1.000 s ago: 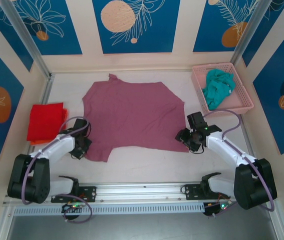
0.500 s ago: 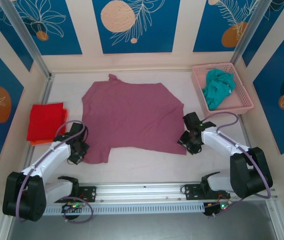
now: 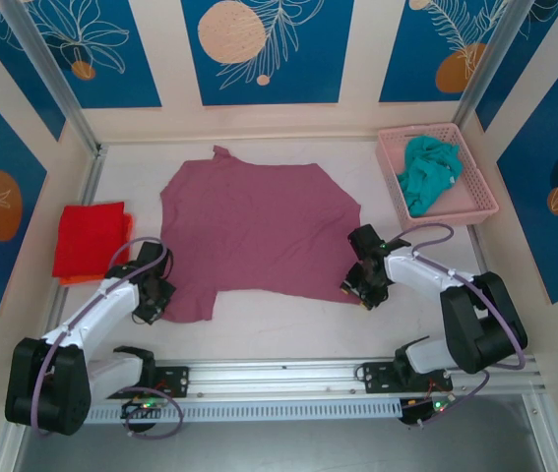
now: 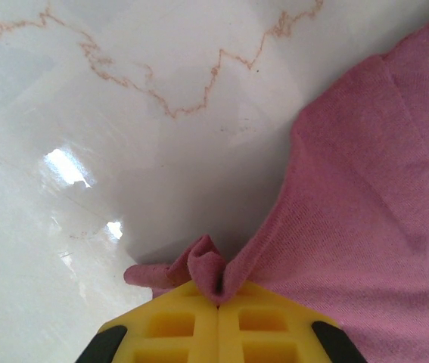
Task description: Fold and stack the t-shirts
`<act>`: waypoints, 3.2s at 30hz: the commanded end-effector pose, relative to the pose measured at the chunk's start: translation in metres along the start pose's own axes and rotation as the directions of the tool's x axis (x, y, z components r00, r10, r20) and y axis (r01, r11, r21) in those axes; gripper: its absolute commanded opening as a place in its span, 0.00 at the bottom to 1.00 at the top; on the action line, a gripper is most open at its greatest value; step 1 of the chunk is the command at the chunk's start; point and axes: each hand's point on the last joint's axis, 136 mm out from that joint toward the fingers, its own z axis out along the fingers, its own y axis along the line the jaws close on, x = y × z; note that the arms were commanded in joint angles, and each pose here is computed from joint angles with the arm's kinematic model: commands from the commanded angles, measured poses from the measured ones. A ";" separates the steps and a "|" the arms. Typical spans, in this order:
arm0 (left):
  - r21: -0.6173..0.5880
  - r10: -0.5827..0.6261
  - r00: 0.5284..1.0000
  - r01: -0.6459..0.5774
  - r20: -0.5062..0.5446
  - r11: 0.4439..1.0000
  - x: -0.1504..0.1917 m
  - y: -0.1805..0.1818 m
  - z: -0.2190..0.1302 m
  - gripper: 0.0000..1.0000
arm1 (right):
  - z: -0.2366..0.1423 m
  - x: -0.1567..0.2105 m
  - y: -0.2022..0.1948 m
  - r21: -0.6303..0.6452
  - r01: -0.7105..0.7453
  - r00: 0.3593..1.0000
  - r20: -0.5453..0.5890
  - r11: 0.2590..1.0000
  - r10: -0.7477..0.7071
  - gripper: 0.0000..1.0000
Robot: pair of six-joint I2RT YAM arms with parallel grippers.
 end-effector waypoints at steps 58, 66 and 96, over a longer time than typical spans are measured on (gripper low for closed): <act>0.068 0.338 0.922 -0.356 0.186 0.932 -0.094 -0.144 -0.088 0.00 | -0.088 -0.096 0.077 -0.131 0.190 0.948 0.283 0.973 -0.147 0.00; 0.126 0.317 0.911 -0.358 0.262 0.925 -0.105 -0.150 -0.128 0.00 | -0.118 -0.096 0.084 -0.228 0.204 0.934 0.335 0.952 -0.120 0.00; 0.184 0.267 0.961 -0.249 -0.079 0.951 0.002 -0.041 -0.095 0.00 | -0.071 -0.046 -0.023 -0.027 0.116 0.978 0.179 0.993 -0.110 0.00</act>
